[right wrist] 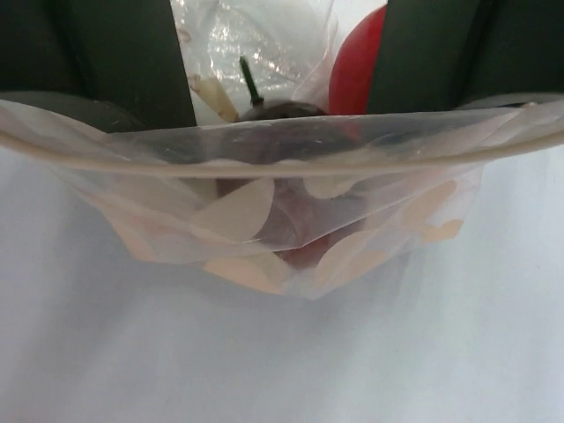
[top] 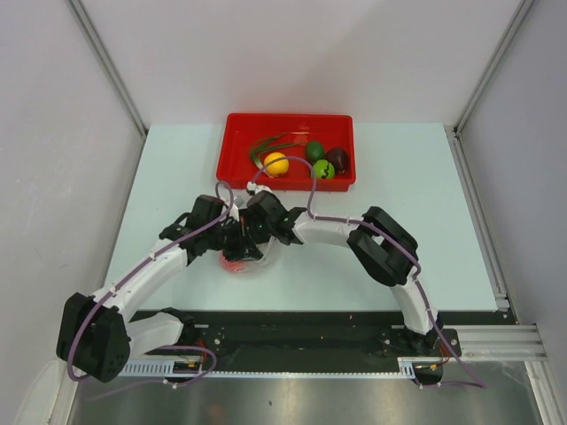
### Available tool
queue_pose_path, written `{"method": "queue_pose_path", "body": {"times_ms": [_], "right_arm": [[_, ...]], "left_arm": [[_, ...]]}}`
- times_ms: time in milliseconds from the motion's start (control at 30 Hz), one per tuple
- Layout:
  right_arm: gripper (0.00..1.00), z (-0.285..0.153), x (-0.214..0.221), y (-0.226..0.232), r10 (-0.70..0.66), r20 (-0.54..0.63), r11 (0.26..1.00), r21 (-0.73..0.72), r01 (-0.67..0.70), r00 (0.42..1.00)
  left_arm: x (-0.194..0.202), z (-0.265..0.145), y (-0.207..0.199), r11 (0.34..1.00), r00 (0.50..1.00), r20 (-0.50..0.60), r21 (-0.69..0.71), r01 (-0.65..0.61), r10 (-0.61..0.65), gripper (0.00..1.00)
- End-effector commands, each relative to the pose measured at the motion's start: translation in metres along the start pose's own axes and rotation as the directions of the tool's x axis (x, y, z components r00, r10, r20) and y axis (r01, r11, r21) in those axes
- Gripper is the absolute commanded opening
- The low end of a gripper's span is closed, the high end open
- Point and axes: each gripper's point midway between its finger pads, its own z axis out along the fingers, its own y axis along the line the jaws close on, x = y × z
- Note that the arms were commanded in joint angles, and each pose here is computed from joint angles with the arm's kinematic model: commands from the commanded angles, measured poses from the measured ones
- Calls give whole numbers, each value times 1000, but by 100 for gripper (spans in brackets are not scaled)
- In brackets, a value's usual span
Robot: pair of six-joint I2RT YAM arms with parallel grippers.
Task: Open the zip-top bag and remove the fake food
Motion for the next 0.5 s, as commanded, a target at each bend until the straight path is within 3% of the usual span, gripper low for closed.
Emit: {"method": "queue_pose_path", "body": {"times_ms": [0,233,367,467], "right_arm": [[70,19,-12,0,-41,41,999,-23,42,998],[24,1,-19,14,-120,43,990,-66,122,992],[11,-23,-25,11,-152,29,987,-45,154,988],[7,-46,-29,16,-163,7,984,-72,163,987]], "left_arm": [[-3,-2,-3,1000,1000,12,8,-13,13,0],[-13,-9,-5,999,997,66,-14,-32,33,0],[-15,-11,2,999,995,97,-43,-19,23,0],[-19,-13,10,998,991,135,-68,2,7,0]]}}
